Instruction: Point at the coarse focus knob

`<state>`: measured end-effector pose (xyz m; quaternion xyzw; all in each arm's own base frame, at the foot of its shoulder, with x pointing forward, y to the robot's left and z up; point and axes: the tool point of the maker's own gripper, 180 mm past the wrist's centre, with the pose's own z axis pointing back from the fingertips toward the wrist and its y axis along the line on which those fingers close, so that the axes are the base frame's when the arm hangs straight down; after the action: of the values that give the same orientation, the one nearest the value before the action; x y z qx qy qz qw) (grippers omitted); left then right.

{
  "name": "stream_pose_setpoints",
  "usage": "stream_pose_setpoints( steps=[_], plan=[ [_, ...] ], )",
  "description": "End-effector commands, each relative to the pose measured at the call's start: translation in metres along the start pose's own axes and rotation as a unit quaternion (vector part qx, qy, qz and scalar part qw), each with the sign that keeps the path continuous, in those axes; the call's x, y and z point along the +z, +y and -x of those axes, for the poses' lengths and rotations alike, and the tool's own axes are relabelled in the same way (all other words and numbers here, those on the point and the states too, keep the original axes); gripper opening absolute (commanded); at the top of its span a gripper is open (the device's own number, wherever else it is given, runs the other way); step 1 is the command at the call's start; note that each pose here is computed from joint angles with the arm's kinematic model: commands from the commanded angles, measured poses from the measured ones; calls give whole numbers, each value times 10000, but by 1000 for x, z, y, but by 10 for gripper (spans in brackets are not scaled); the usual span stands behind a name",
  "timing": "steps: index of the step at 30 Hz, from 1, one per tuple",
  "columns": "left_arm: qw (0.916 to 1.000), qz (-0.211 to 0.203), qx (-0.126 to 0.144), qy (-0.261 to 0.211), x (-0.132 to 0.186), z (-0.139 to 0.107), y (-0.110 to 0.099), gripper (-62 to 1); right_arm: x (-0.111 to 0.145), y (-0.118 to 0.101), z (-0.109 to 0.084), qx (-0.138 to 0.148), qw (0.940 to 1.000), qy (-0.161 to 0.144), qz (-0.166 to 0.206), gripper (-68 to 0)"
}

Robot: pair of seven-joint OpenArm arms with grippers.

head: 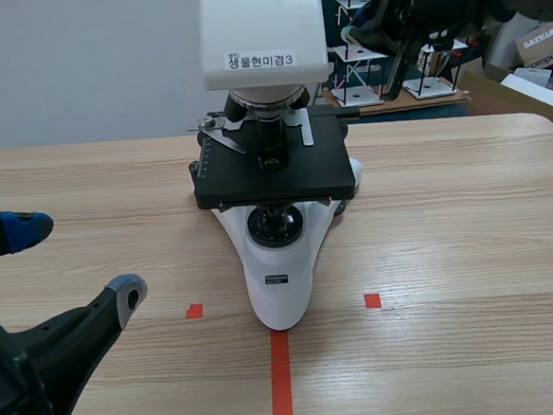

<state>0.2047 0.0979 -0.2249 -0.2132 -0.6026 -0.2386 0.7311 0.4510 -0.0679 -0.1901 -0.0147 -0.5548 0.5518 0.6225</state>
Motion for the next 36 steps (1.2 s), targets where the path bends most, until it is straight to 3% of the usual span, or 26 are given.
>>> stream_pose_setpoints(
  steps=[1,36],
  plan=[
    [9999,15,9,-169,-1,-9,-1,14,0,-8,-12,53,9999,-138,84,-660],
    [9999,15,9,-167,-1,-9,-1,14,-1,-6,-9,-8,10000,-73,56,-660]
  ],
)
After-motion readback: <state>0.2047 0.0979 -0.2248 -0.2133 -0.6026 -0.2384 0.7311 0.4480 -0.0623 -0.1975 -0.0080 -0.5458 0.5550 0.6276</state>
